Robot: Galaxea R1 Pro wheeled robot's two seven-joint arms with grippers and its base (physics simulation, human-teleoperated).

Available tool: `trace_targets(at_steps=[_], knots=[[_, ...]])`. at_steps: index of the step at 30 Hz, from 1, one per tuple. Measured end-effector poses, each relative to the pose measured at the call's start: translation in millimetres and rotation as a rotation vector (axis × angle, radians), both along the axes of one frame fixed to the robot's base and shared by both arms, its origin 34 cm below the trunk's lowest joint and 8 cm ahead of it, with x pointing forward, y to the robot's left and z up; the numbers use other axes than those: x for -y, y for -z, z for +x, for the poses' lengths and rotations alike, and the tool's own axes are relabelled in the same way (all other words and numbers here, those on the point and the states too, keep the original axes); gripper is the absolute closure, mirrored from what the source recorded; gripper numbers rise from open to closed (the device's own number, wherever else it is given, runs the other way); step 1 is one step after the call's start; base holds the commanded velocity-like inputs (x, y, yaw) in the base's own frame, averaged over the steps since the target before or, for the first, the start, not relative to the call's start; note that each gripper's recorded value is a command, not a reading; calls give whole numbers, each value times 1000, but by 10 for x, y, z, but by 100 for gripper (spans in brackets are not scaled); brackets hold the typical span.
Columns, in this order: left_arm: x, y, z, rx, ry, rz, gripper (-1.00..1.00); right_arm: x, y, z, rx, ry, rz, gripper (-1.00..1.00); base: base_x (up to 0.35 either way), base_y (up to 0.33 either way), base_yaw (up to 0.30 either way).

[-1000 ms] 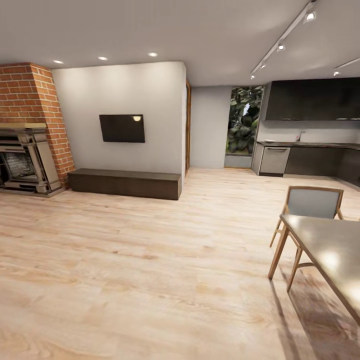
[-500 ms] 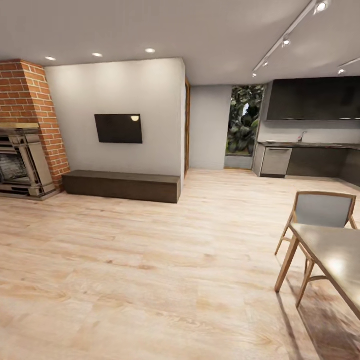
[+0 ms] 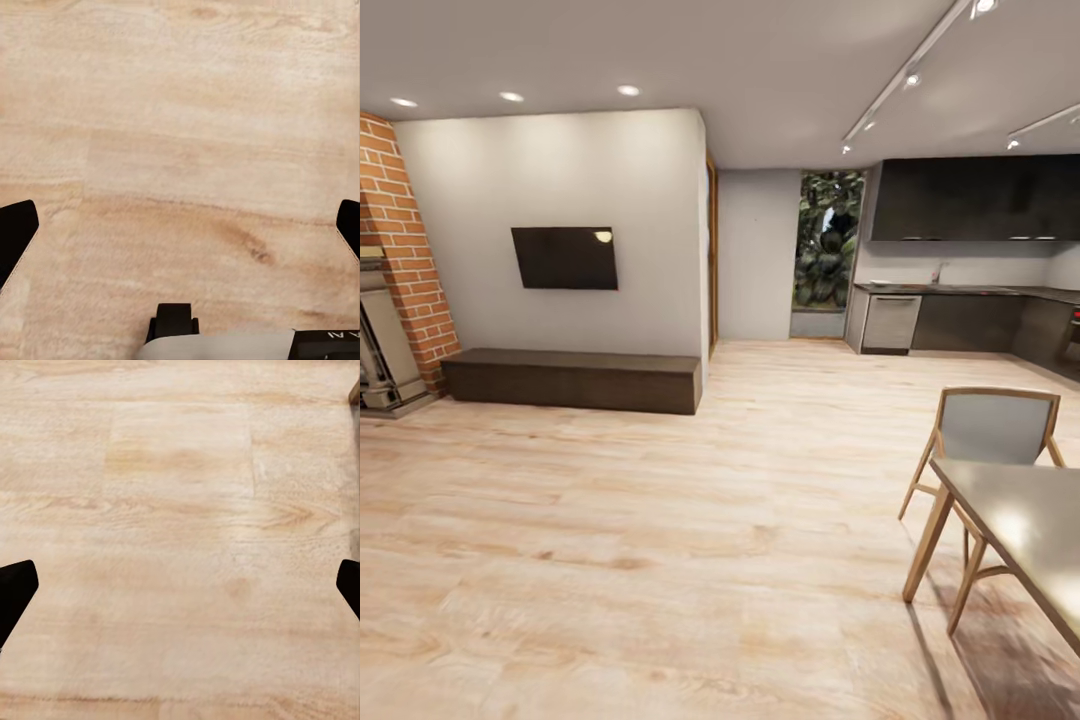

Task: In the kitchen, take the Vidalia onion out of the sink, dice it on the chopping board with the paring knife, put the diced onion into the bowl on the countertop, then place both the paring knife and the chopping board into the sink.

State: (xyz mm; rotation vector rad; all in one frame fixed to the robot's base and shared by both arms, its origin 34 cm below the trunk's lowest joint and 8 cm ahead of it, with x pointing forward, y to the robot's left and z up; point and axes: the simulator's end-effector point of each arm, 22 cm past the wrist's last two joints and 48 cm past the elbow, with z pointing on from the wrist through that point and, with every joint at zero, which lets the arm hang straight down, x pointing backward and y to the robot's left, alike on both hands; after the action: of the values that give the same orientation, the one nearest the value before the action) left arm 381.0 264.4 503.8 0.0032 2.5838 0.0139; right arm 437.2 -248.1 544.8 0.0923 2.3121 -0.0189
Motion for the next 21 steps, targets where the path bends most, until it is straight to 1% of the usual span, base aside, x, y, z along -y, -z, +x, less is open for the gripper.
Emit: trace_targets(at_steps=[8,14,21], knots=[[0,0,0,0,0,0,-100,-2,0,0,0,0,1,-100,346,0,-3],[0,0,0,0,0,0,-100,-2,-1,1,0,-1,1,-100,346,0,-97],[-1,0,0,0,0,0,-100,3,-1,1,1,1,-1,-100,346,0,-20]])
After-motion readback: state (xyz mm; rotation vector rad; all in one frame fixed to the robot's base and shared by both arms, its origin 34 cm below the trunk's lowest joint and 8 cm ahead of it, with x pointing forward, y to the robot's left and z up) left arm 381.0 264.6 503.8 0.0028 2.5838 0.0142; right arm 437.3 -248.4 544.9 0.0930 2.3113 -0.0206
